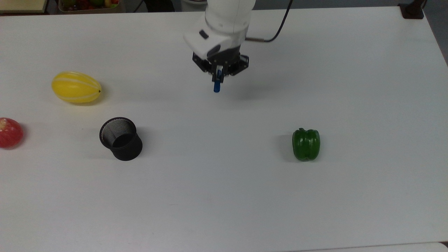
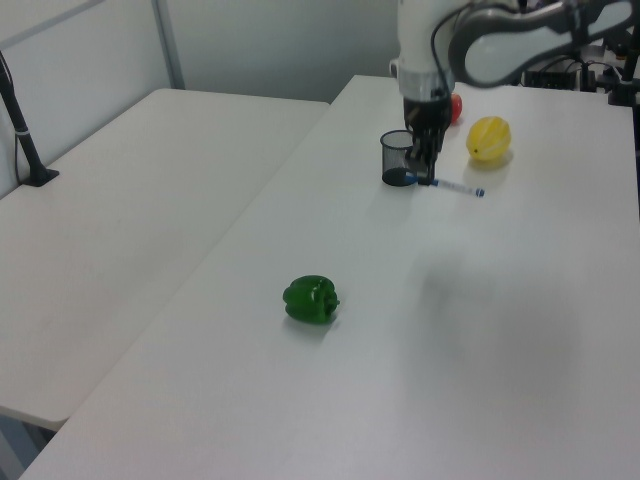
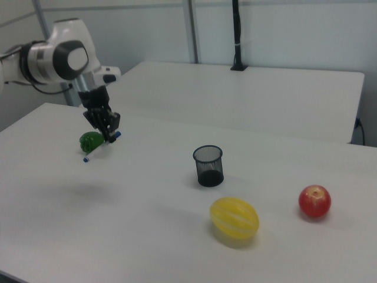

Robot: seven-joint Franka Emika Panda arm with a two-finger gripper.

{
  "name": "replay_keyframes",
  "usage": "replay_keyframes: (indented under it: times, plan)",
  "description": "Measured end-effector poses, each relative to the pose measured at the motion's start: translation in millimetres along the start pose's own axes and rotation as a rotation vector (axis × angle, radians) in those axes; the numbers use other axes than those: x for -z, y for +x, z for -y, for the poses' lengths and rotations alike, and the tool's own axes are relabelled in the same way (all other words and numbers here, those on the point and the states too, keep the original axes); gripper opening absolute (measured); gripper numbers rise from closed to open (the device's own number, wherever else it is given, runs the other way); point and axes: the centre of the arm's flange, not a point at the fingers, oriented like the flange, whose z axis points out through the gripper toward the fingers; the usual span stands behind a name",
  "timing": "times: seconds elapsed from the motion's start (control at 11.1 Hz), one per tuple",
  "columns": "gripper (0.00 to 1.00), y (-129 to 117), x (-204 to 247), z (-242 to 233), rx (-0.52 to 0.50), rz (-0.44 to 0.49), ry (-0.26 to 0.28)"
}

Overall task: Place marker
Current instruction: 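Lift the marker and carry it toward the black mesh pen cup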

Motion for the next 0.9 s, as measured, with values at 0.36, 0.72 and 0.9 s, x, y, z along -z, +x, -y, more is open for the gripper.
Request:
replay_keyframes:
  times: [0.36, 0.72, 0.9]
  plan:
    - [0.17, -7, 50, -16, 0.006, -0.005, 0.007]
    - [0.17, 12, 26, -110, 0.010, 0.033, -0.008]
    - [0.17, 14, 19, -170, 0.015, 0.045, -0.009]
